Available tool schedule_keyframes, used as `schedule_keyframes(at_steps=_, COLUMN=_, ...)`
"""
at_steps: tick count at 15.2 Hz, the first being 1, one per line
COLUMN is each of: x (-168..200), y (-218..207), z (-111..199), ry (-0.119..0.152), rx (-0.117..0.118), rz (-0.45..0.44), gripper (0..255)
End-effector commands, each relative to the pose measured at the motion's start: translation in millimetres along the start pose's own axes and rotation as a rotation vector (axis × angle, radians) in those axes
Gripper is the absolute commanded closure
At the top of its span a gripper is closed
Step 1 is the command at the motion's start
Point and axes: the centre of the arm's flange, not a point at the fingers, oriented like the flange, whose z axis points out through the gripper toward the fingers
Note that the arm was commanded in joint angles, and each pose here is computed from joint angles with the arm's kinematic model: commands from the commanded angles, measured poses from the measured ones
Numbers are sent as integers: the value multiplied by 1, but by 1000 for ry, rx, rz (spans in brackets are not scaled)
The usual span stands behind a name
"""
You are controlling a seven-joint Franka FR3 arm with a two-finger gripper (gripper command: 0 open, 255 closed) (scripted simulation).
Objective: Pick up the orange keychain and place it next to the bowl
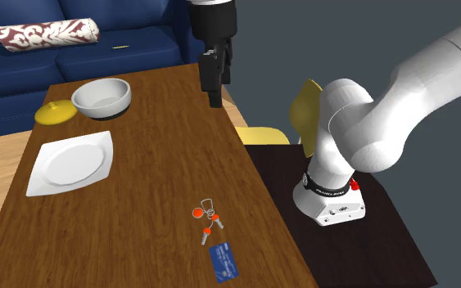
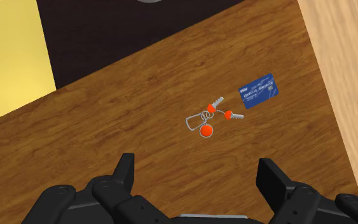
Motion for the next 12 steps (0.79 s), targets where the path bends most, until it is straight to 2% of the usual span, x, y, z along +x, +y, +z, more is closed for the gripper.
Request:
schedule_keyframes(at_steps=1, x=0, y=0, z=0, ry=0, rx=0, rz=0, gripper=0)
schedule_keyframes(at_steps=12, x=41, y=-28, z=138, ry=-25, rx=-10, rz=83, gripper=0)
